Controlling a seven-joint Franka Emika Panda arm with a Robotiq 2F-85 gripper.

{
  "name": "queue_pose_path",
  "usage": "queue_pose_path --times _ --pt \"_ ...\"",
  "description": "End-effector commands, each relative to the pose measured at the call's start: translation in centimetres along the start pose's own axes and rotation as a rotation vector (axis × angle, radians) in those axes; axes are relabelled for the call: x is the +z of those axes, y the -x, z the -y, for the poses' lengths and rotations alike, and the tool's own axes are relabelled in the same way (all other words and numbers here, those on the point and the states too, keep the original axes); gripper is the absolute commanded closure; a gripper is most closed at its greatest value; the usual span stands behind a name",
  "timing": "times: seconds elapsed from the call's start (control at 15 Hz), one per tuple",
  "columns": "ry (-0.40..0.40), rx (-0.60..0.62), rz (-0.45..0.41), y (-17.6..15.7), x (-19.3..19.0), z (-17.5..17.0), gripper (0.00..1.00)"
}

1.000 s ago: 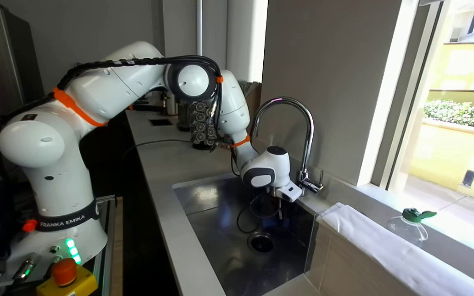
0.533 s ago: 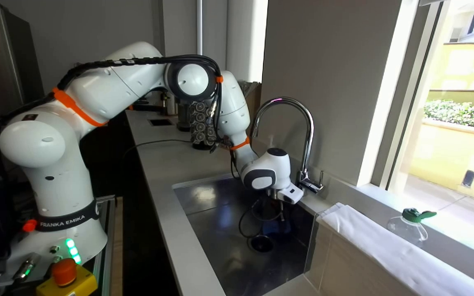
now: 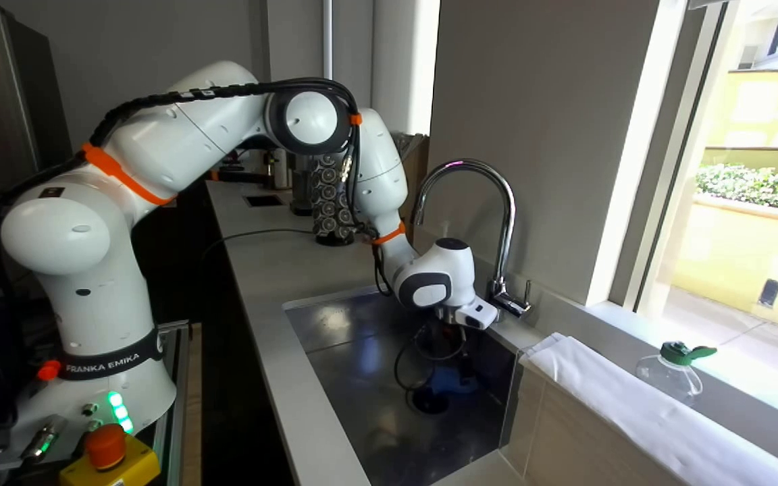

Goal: Use the blue sponge to wipe the sink.

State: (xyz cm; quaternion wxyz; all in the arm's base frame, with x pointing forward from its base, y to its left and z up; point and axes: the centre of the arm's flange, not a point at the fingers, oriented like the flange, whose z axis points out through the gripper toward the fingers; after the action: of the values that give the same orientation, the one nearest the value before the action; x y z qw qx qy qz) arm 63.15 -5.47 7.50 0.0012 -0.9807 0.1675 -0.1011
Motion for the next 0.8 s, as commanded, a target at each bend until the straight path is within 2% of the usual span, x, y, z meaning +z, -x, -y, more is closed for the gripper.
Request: queue_pose_path --times 0.0,0.07,0.6,0.67,0.73 --pt "0.026 -0.052 0.017 1.45 -0.66 0.2 0.25" --pt "0.018 -0.064 0.019 1.5 -0.44 0.26 0.28" --pt "0.0 -0.11 0.02 1.98 -0.15 0.7 0.92" --pt "-0.003 -0.117 0.022 2.03 -0.04 0.86 0.98" --pt "0.0 -0.124 0.024 2.11 0.28 1.07 1.0"
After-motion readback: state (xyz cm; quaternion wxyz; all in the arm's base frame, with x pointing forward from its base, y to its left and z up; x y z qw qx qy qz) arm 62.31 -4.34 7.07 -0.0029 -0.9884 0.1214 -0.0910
